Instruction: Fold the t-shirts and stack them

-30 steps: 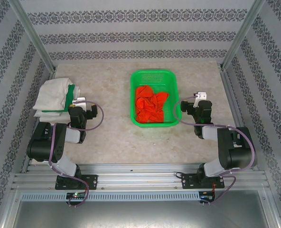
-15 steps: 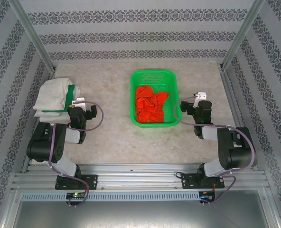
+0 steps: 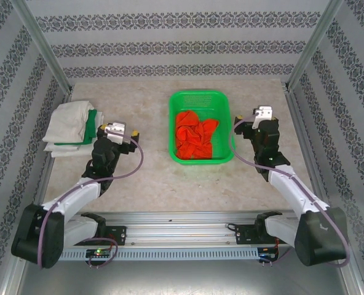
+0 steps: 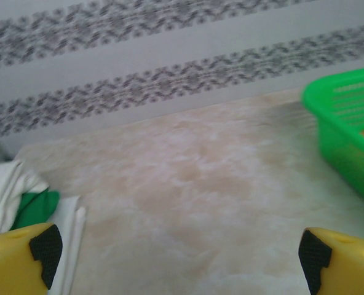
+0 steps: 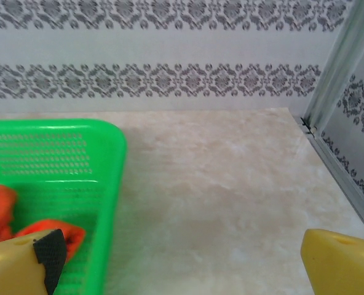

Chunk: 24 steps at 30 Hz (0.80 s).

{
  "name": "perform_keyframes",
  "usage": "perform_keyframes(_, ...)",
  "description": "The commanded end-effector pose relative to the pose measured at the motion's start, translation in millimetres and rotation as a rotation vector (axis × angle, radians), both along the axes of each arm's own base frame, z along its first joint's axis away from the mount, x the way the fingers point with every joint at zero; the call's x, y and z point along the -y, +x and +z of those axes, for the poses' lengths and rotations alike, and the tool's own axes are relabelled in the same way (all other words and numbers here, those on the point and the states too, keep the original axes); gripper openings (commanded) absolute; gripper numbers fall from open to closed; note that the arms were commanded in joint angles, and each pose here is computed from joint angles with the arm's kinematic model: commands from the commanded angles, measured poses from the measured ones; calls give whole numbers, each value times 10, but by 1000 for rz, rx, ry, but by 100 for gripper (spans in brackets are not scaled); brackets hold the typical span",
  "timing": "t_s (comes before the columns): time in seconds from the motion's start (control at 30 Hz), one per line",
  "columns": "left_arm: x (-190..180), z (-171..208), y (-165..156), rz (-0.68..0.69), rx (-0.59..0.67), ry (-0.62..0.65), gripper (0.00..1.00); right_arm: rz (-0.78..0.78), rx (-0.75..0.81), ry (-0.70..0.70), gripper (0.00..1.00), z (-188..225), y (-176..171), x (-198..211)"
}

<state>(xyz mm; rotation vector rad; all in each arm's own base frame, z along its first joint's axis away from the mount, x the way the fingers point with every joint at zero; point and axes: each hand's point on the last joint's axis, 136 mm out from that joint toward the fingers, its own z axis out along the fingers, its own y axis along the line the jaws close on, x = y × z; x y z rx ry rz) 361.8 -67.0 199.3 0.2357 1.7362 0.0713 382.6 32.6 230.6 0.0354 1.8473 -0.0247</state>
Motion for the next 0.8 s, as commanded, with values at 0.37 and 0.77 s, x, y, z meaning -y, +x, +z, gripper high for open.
perform_keyframes(0.37,494,-90,-729,-287,-106,-22,100,243,-358,-49,98,-213,26,-1943)
perform_keyframes(0.77,379,-291,-860,-252,-121,-10,100,194,-612,-12,81,-979,342,-2772)
